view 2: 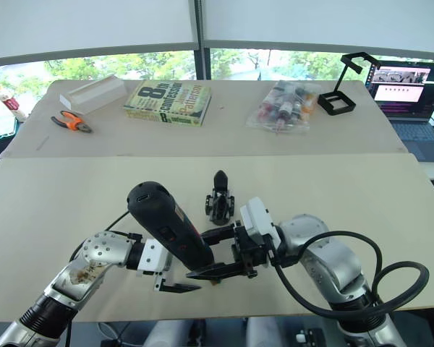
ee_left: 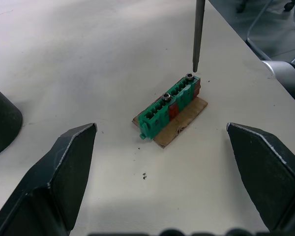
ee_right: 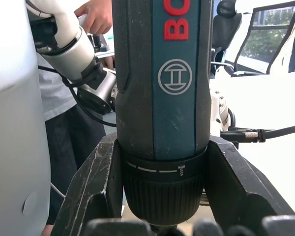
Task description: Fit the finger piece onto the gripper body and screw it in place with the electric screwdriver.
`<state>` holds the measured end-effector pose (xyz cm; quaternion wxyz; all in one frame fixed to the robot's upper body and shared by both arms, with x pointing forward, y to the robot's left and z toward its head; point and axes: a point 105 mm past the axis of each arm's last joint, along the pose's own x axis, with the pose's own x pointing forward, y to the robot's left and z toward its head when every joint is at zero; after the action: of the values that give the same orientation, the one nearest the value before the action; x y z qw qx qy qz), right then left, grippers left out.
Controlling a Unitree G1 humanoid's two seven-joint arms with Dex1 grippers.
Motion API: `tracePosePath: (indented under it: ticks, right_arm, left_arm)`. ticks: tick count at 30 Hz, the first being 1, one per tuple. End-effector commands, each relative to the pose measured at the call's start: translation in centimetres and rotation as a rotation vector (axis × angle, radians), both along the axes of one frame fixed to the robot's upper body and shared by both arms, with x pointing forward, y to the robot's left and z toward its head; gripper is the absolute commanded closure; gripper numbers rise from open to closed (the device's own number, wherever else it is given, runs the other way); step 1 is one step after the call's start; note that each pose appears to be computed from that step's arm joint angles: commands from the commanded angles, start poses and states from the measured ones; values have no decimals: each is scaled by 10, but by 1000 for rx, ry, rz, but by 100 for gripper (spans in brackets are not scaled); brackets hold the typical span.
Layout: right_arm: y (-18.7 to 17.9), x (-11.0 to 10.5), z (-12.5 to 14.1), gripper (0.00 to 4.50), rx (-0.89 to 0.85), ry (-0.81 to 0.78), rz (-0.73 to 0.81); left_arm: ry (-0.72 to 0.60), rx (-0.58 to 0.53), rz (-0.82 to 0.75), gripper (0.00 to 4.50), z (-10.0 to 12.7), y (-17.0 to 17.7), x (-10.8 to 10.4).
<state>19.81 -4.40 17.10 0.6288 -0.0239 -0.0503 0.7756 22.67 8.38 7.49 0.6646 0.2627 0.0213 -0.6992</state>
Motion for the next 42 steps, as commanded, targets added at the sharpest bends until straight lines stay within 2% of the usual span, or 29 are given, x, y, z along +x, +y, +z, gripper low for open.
tracePosePath:
  ticks: [1, 18, 29, 42]
  right_arm:
    - [-3, -3, 11, 260, 36, -65, 17]
    - [-5, -8, 8, 260, 30, -60, 20]
    - [-5, -5, -1, 260, 12, -32, 14]
    - [-5, -8, 5, 260, 18, -40, 25]
  left_arm:
    - [-28, -14, -20, 0, 7, -3, -1]
    - [-29, -15, -20, 0, 7, -3, 0]
    - [-33, -19, -14, 0, 9, -3, 2]
    - [-37, -21, -16, 0, 9, -4, 4]
